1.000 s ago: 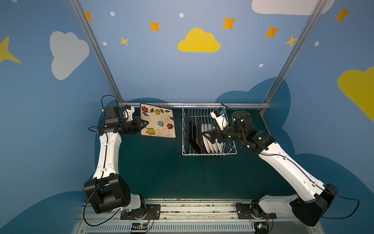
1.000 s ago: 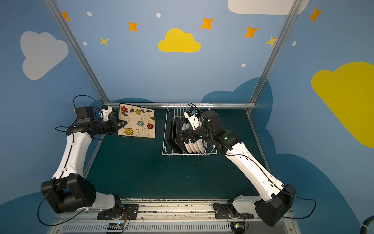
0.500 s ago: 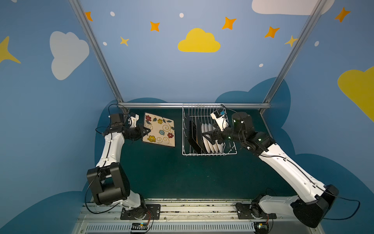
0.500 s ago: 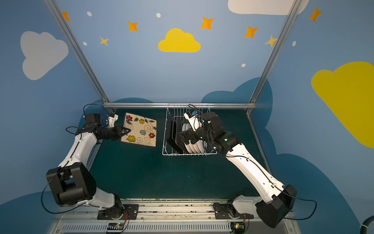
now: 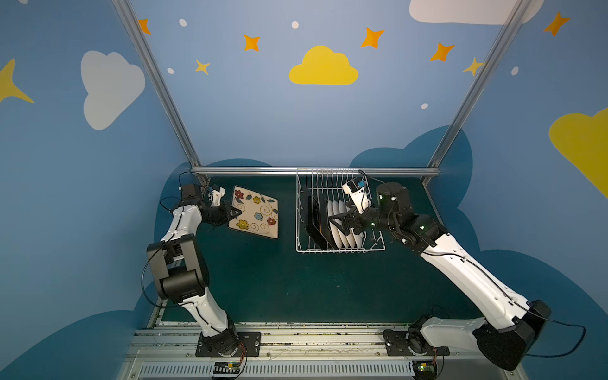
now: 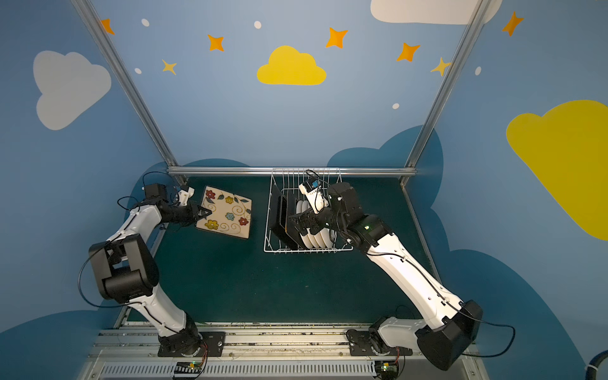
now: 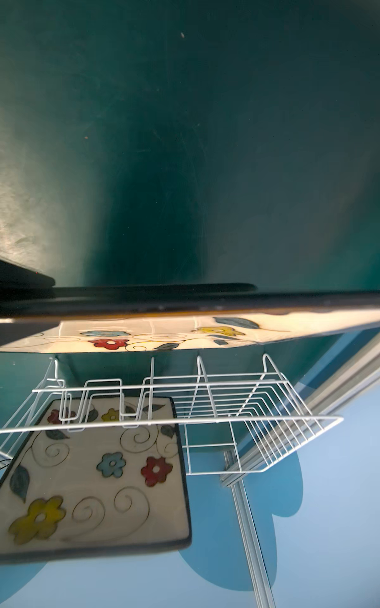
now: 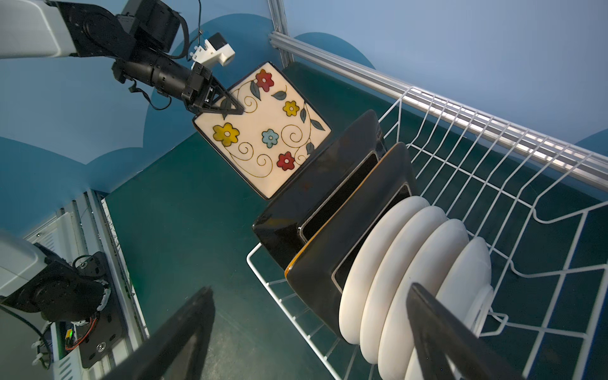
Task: Unload the plates from the dish rack
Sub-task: 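Lower the flower plate flat onto the table beside the rack with the left gripper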
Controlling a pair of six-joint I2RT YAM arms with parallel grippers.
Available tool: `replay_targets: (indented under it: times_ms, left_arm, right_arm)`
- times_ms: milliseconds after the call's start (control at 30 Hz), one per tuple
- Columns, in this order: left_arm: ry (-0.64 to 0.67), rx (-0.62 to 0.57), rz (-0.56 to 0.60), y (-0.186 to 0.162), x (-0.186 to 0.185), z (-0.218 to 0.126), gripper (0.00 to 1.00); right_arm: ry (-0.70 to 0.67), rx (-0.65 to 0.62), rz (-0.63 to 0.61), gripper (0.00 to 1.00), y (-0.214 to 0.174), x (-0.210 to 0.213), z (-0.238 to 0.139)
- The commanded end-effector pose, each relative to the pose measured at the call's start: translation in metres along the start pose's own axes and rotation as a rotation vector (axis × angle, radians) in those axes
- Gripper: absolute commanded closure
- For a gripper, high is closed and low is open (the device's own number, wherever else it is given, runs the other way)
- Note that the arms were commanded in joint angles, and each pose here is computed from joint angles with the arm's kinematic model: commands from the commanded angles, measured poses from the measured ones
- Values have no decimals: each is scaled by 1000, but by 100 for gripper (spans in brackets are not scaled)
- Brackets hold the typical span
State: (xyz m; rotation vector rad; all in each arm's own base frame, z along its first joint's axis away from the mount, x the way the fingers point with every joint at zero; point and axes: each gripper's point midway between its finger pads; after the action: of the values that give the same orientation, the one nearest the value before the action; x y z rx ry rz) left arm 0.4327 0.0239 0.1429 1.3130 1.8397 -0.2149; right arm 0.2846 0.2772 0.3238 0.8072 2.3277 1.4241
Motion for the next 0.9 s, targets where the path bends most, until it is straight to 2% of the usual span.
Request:
replay_targets:
  times_ms: [0,300,733,867]
  left_arm:
    - [-183,-60,103,25,-38,-7,97]
    - [-190,-43,92,33,-21,13,97]
    - [-156,10,-3,33,15,44,97]
    - [-132,11,-25,32,24,47,90]
  right_arm:
    - [-18,-13,-9,9,8,0,-8]
    - [-5,1,-24,9,9,2,-4]
    - [-13,-8,-28,9,10,5,-11]
    - [-13,-4,-28,9,9,5,-11]
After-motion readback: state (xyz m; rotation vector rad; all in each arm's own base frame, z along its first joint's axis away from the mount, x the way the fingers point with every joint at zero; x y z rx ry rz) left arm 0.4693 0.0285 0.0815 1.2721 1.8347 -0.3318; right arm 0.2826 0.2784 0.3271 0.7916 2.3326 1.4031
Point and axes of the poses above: each gripper's point midway between its finger pads, its own z axis out along the fingers, its own x axis along the line the jaws close on, y = z × x, and after that the axes turned 6 degrees about -z, right-handed
